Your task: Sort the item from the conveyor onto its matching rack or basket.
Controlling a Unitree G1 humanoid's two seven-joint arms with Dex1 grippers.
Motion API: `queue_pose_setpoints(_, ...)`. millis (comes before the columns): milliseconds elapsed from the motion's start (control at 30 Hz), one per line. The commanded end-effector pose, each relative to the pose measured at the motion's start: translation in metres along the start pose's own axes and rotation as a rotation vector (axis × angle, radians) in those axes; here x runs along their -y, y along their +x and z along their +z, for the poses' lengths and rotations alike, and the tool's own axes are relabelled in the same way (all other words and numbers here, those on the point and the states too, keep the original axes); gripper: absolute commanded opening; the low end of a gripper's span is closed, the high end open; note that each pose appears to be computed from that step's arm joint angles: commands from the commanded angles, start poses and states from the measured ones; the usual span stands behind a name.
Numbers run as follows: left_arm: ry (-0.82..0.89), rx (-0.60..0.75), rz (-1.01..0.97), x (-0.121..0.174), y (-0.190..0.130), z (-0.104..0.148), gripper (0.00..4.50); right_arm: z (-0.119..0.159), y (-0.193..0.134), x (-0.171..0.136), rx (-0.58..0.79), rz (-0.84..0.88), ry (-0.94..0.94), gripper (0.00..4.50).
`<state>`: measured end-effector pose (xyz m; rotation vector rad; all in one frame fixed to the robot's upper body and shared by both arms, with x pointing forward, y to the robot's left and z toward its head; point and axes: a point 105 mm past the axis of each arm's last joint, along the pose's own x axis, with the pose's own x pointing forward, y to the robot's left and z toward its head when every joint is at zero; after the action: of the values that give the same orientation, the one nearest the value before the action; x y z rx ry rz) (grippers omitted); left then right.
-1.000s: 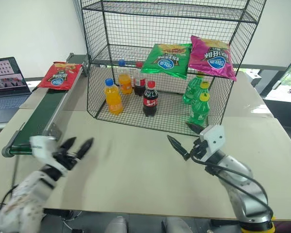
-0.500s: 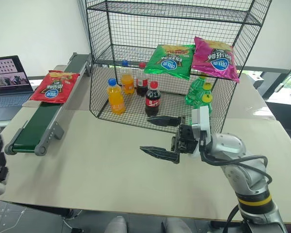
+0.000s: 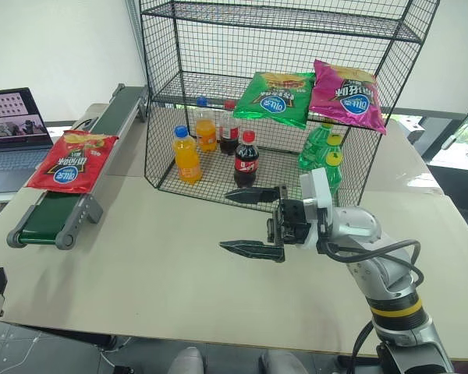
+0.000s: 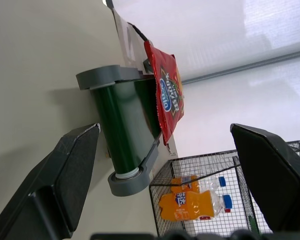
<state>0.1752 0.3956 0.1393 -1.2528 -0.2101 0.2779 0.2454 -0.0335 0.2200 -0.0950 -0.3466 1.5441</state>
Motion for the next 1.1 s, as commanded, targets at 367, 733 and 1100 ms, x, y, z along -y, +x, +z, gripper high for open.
queue_pose_setpoints(367, 0.046, -0.033, -0.023, 0.008, 0.013, 0.001, 4.48, 0.018, 0.003, -0.002, 0.053, 0.015, -0.064, 4.5)
queue_pose_setpoints(733, 0.056, -0.024, -0.011, 0.004, 0.015, 0.003, 4.48, 0.023, 0.005, 0.0, 0.057, 0.002, -0.07, 4.5)
queue_pose_setpoints(1100, 0.075, -0.02, -0.013, 0.003, 0.016, 0.004, 1.57, 0.025, 0.007, 0.002, 0.055, -0.009, -0.072, 4.5)
